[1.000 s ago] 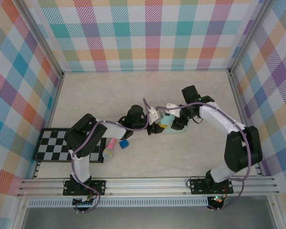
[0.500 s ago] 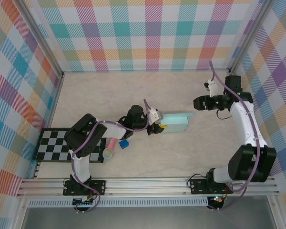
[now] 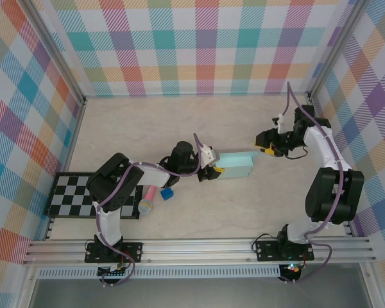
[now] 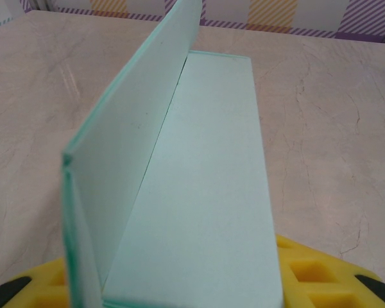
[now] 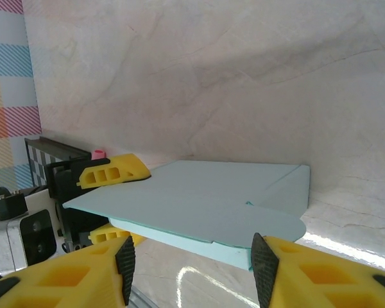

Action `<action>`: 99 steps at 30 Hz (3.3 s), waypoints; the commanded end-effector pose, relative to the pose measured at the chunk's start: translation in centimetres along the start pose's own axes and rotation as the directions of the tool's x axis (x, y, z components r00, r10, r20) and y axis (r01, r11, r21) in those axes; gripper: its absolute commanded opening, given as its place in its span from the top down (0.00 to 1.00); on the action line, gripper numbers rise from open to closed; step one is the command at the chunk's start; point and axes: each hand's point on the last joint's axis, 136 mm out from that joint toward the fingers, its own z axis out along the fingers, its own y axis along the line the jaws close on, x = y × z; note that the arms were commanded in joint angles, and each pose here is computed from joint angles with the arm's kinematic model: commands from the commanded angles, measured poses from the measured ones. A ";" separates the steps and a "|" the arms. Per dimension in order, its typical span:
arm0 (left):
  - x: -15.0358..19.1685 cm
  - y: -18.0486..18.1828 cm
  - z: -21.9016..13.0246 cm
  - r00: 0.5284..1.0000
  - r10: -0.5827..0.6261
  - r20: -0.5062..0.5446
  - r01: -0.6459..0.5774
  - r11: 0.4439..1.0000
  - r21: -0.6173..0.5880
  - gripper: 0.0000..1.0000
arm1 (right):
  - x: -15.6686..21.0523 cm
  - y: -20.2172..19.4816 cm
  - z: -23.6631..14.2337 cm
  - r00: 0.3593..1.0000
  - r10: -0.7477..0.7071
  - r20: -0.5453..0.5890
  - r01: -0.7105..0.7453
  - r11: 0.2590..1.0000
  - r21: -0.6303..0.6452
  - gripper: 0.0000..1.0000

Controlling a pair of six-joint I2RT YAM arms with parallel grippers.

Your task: Fold the paper box

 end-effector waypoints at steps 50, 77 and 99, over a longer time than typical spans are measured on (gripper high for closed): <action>1.6 0.1 1.4 0.993 0.034 -0.113 -0.031 0.999 0.030 0.72 | 2.2 1.8 3.5 0.997 0.026 -0.070 -0.029 0.998 -0.047 0.57; 1.9 0.2 1.7 0.989 0.042 -0.139 -0.039 0.999 0.020 0.74 | 3.5 0.3 5.3 0.993 0.094 -0.074 -0.095 0.995 -0.003 0.63; -0.2 1.5 -0.3 0.993 0.013 -0.119 -0.018 0.999 -0.042 0.59 | 4.0 -2.0 6.0 0.999 0.035 0.042 -0.037 0.998 0.049 0.71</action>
